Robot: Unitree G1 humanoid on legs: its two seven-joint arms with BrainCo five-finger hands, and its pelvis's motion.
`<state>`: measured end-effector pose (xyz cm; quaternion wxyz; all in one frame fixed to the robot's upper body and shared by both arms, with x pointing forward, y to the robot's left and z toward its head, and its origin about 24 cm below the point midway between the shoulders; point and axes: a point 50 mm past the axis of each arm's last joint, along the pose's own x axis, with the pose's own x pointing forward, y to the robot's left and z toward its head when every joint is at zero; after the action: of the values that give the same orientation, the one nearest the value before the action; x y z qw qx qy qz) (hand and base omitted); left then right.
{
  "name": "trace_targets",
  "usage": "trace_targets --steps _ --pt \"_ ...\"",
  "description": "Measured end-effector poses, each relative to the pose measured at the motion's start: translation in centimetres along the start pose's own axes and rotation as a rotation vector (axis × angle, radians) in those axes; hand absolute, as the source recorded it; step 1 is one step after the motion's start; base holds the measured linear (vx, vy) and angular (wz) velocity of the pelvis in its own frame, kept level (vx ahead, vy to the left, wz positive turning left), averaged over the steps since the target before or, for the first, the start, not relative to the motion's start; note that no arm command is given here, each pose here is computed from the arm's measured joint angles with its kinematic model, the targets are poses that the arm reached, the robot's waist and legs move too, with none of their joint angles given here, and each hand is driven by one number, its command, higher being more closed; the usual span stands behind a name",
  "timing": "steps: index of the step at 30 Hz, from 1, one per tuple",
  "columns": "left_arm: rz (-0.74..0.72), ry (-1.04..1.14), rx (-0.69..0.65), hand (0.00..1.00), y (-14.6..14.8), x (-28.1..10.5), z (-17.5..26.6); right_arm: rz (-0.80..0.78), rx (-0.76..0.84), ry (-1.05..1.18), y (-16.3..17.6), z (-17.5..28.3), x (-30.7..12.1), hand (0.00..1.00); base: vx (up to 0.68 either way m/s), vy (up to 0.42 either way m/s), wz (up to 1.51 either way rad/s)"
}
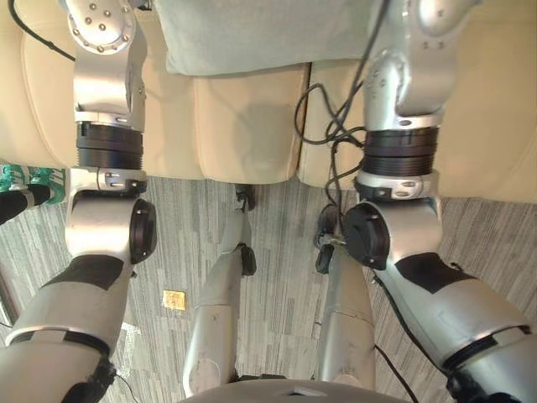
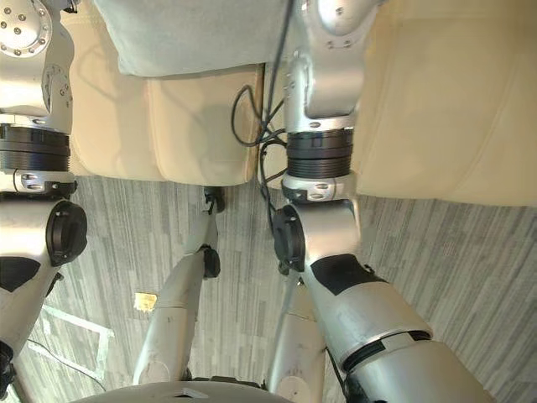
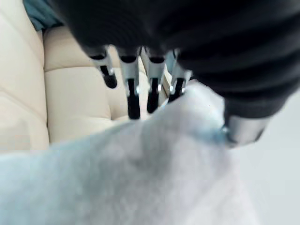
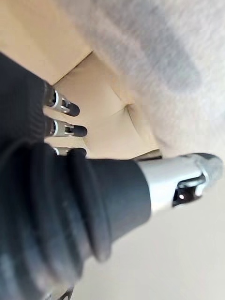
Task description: Pick up cushions and gather them together orderly.
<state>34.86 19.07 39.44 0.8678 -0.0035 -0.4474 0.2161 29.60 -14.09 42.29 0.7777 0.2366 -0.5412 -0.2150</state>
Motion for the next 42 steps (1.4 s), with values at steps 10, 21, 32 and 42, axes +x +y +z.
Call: trace_targets --steps 10,21,32,42 --pt "0.201 0.042 0.090 0.00 11.1 0.4 -2.2 0.021 -0.126 -0.051 -6.5 0.2 1.6 0.00 0.00 -0.080 -0.14" --pt "0.190 0.523 0.194 0.00 17.6 -19.5 -12.5 0.320 -0.524 0.197 -17.5 -1.7 -10.4 0.00 0.02 -0.098 -0.09" --pt "0.052 1.486 0.278 0.00 20.0 -47.2 -14.3 0.185 -0.822 1.159 -32.2 -2.7 -30.8 0.00 0.06 -0.026 -0.14" --pt "0.023 1.810 0.374 0.00 21.6 -54.1 -13.1 0.153 -1.033 1.752 -38.6 -1.4 -41.4 0.00 0.04 0.007 -0.31"
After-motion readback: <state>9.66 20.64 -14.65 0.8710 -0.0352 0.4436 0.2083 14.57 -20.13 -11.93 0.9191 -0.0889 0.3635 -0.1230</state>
